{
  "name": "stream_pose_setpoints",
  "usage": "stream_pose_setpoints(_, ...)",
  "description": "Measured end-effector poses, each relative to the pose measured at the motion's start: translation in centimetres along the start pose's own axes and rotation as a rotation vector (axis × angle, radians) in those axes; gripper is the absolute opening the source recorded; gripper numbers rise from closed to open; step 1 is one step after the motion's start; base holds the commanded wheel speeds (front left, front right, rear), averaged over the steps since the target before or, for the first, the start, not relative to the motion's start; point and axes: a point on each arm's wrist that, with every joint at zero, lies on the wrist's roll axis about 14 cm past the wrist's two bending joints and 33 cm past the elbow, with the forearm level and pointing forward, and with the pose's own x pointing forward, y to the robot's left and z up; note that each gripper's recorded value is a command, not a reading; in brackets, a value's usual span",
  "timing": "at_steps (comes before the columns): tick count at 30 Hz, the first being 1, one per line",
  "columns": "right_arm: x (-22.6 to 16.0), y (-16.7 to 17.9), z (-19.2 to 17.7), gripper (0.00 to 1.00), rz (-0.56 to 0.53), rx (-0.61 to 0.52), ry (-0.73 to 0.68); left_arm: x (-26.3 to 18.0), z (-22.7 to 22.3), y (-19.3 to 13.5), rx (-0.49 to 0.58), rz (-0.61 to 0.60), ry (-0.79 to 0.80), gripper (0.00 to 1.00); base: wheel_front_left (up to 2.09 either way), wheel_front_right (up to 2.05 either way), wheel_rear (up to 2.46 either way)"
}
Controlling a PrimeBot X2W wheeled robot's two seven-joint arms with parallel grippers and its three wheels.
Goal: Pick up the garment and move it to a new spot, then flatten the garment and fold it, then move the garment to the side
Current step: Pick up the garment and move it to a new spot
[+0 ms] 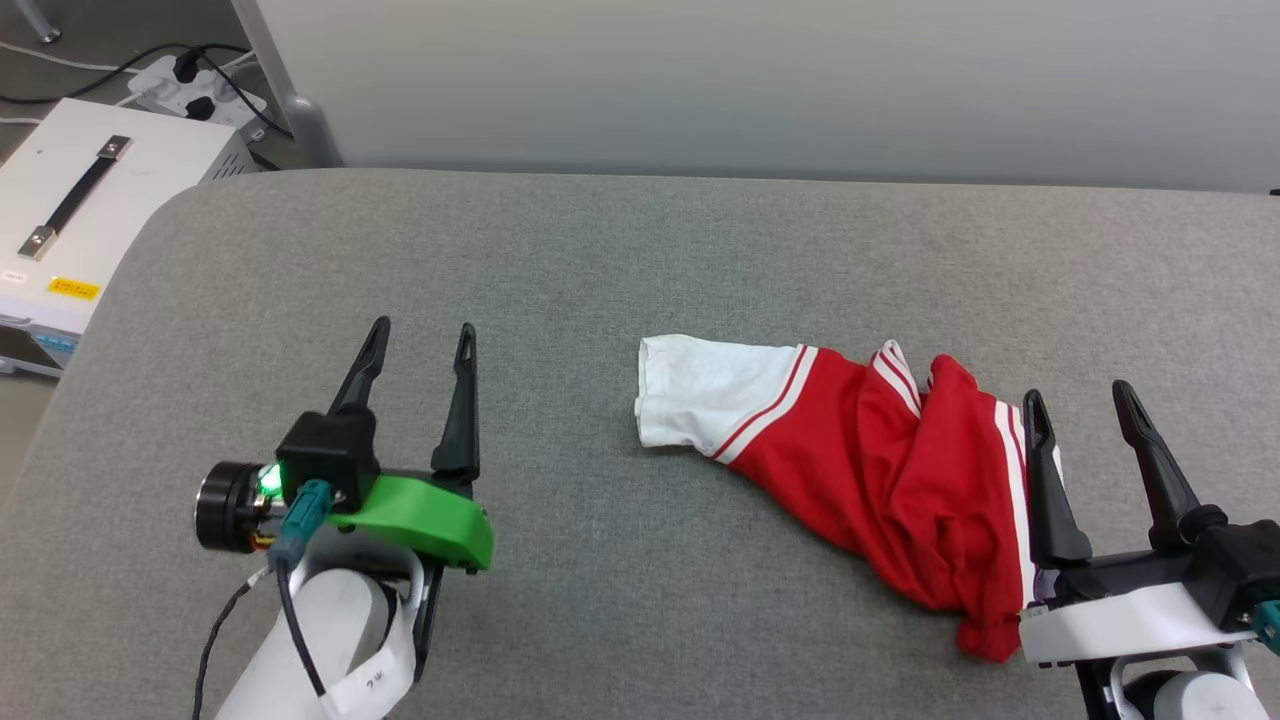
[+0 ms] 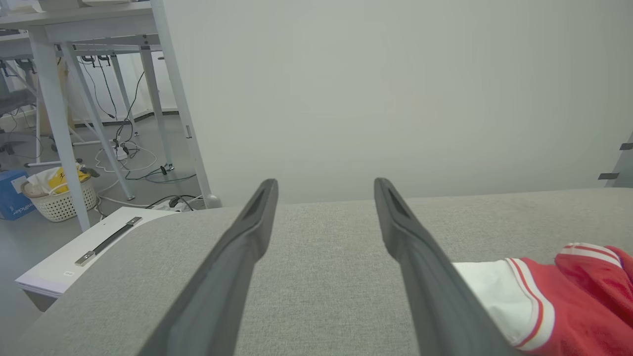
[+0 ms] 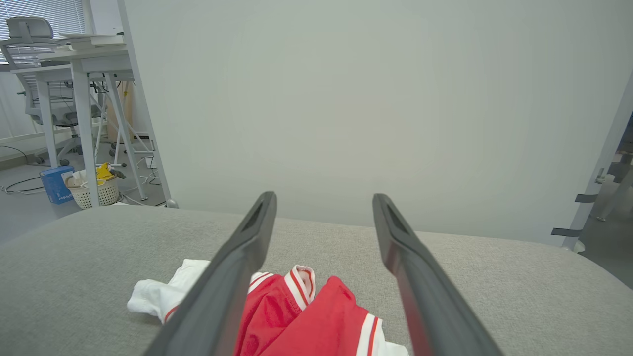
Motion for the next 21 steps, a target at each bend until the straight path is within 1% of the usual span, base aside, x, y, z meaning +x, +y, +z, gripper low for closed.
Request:
stream_pose_setpoints(4,-0.5,0.3,-0.1,1.0,0.006,0.001,0.009,-2.2,-0.4,1.8,-0.014,0.076,0.011,1.0,0.0,0.0,0.0)
stream_pose_setpoints(10,-1.1,0.2,-0.6,1.0,0.003,0.002,0.029,-4.7,-1.2,2.9,-0.035,0.139,0.03,1.0,0.0,0.0,0.0)
stream_pose_setpoints(21,-2.6,-0.4,-1.8,1.0,-0.019,0.002,0.078,-7.8,-3.0,3.1,-0.047,0.16,0.085,1.0,0.0,0.0,0.0)
